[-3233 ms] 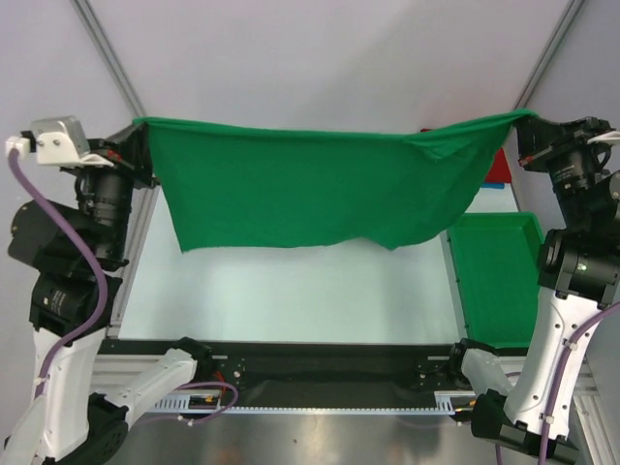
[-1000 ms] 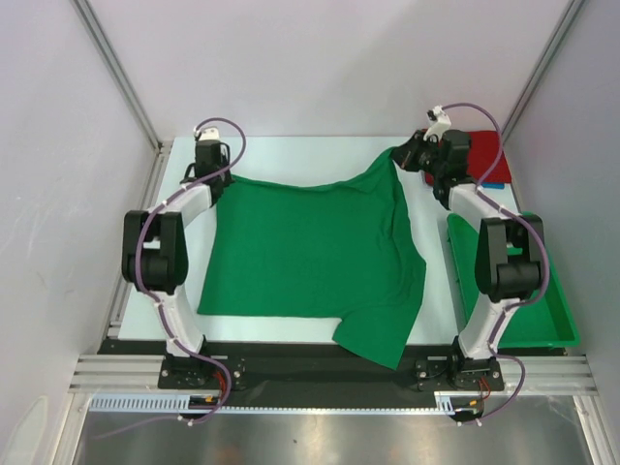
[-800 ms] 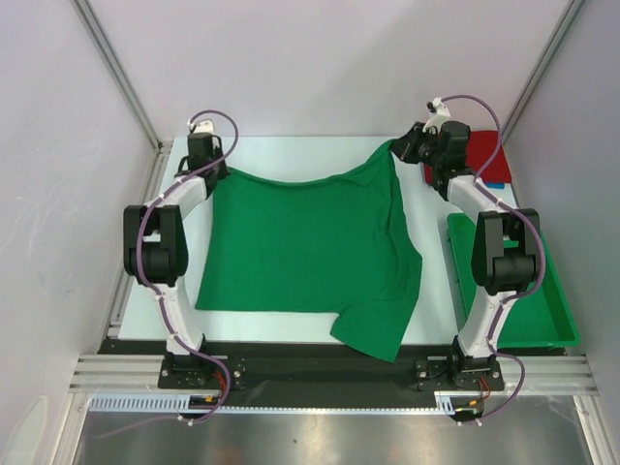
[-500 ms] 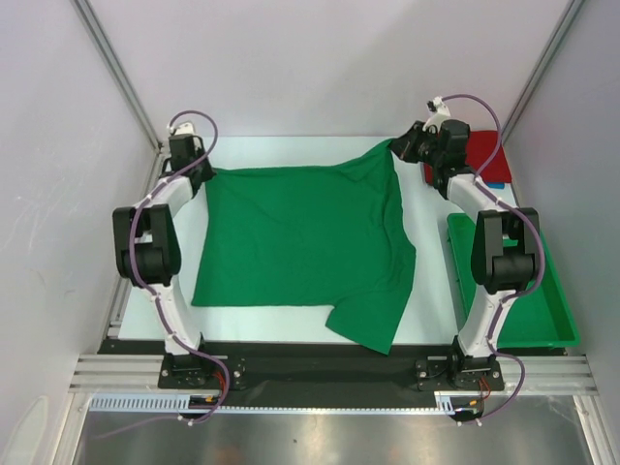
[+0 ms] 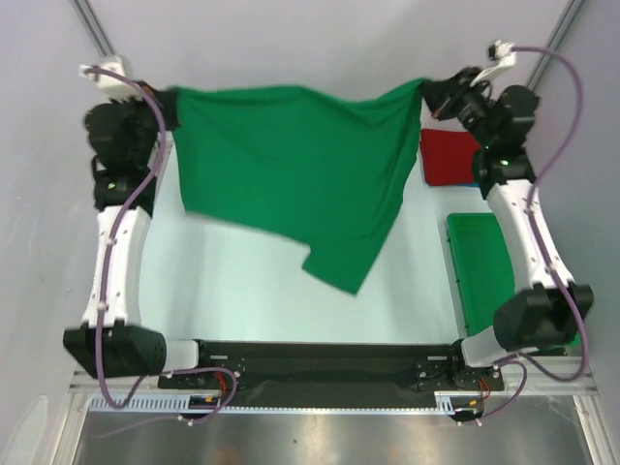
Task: Fold and stack the t-shirts
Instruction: Flatten the tshirt out
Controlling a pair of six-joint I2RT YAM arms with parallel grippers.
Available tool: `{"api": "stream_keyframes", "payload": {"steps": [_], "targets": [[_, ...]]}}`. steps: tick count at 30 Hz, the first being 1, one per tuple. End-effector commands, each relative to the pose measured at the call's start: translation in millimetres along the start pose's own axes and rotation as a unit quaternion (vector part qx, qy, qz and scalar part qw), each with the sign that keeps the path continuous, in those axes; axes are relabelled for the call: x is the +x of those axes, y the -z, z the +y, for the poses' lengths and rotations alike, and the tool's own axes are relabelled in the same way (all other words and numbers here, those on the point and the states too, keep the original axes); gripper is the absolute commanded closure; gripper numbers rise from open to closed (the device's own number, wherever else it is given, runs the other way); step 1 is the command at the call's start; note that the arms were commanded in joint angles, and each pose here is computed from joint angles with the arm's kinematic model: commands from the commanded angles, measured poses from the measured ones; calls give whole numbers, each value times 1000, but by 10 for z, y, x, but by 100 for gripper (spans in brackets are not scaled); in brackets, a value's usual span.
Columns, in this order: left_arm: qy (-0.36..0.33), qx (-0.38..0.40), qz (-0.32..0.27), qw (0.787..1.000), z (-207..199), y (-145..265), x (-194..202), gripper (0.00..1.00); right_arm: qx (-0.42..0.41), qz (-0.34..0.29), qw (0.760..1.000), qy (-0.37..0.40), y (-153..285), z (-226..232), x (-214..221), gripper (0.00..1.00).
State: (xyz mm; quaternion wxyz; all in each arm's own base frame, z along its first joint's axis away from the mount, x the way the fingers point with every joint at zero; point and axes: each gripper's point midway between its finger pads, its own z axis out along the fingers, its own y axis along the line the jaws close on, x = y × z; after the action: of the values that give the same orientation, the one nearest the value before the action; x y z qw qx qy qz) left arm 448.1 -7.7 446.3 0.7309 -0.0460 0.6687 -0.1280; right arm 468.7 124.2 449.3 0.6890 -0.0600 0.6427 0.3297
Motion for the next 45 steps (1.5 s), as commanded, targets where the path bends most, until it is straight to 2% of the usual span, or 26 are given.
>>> {"api": "stream_keyframes", "payload": {"steps": [1,2,5,8,11,14,18,21,25,29,30,31,32,34,38,40,41,43,44,45], "targets": [[-41,63,-121,990,-454,433,-1035,100,-29,-100,992,74,364,529,-904,100],[-53,75,-158,983,-590,647,-1378,100,-32,-128,987,87,526,689,-1138,100],[-67,93,-208,971,-810,1043,-1847,100,-46,-185,974,120,975,1097,-1577,100],[-77,93,-241,963,-974,1498,-2229,100,-57,-221,963,143,1334,1393,-1805,100],[-68,67,-250,964,-984,1812,-2433,100,-72,-269,945,172,1879,1806,-2042,100],[-68,57,-266,960,-1039,2072,-2618,100,-79,-293,934,189,2183,2022,-2140,100],[-77,57,-305,947,-1200,2613,-2948,100,-90,-330,915,214,2640,2337,-2258,100],[-75,33,-323,943,-1176,2854,-3067,100,-91,-355,902,229,2933,2505,-2317,100],[-79,24,-310,947,-1128,2797,-2997,100,-92,-368,894,240,3037,2556,-2320,100],[-62,6,-263,963,-907,2308,-2638,100,-83,-333,911,229,2634,2279,-2190,100],[-56,1,-234,971,-787,2002,-2381,99,-75,-308,923,218,2408,2089,-2056,100],[-55,7,-223,973,-760,1893,-2254,100,-72,-293,930,210,2277,1978,-1963,100],[-44,4,-194,980,-639,1615,-1941,100,-82,-287,931,209,2193,1944,-1892,100],[-38,7,-170,985,-526,1358,-1591,100,-77,-247,948,186,1851,1620,-1551,100],[-10,-29,-90,995,-7,648,-375,100,-71,-168,972,147,1323,1043,-758,100],[-1,-44,-47,998,169,447,76,100,-52,-135,981,132,1057,700,-355,100],[6,-50,-12,999,314,263,536,100,-40,-107,987,116,956,502,-62,100],[21,-66,28,997,487,100,1018,100,-33,-85,990,106,790,277,236,100],[26,-68,60,996,615,-35,1487,100,-27,-48,995,86,637,54,599,100],[31,-64,73,995,658,-104,1686,100,-24,-28,997,73,535,-73,801,100]]}}
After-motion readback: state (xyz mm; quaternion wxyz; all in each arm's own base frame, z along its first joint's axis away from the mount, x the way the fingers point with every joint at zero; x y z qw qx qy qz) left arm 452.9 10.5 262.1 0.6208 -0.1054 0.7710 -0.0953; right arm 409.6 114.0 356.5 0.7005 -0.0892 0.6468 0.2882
